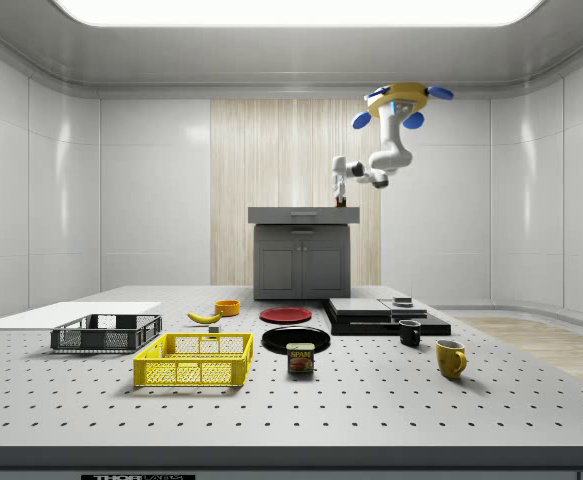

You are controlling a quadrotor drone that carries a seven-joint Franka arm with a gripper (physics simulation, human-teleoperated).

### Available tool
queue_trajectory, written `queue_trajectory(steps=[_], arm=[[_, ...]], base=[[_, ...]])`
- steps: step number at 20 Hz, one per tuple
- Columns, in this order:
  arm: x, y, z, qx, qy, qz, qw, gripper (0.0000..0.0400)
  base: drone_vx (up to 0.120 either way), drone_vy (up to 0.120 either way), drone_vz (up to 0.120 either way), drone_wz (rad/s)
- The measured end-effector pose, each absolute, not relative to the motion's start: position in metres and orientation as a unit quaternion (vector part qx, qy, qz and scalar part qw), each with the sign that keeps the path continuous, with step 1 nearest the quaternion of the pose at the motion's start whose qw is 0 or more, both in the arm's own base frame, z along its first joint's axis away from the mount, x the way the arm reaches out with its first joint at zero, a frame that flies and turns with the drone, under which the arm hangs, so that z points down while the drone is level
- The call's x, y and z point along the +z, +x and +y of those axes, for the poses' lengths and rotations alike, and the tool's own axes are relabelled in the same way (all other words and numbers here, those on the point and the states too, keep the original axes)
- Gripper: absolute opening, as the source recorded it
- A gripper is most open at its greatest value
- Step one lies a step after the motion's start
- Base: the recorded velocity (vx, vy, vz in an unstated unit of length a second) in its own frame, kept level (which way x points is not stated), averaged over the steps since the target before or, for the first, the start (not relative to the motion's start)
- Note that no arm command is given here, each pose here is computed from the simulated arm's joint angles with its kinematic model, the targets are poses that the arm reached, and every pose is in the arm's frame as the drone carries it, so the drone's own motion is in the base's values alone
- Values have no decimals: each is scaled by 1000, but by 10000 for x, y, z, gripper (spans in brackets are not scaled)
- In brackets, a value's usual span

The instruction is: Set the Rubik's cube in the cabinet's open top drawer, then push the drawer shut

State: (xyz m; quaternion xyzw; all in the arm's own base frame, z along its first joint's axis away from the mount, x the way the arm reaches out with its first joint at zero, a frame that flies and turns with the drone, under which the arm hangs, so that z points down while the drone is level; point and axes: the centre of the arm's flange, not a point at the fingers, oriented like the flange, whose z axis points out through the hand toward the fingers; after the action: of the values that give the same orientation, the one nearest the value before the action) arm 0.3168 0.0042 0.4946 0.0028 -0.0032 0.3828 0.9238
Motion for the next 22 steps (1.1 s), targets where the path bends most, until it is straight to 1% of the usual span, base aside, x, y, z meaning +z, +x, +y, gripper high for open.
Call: queue_trajectory(steps=[11, 13, 16, 18, 22], arm=[[4946, 3168, 42, 383, 3, -3, 924, 321], [4946, 3168, 42, 383, 3, -3, 924, 321], [4946, 3168, 42, 383, 3, -3, 924, 321], [4946, 3168, 42, 383, 3, -3, 924, 321], [4946, 3168, 42, 383, 3, -3, 924, 321]], base=[[0, -120, 0, 0], [0, -120, 100, 0], [0, -120, 27, 0], [0, -120, 120, 0], [0, -120, 0, 0]])
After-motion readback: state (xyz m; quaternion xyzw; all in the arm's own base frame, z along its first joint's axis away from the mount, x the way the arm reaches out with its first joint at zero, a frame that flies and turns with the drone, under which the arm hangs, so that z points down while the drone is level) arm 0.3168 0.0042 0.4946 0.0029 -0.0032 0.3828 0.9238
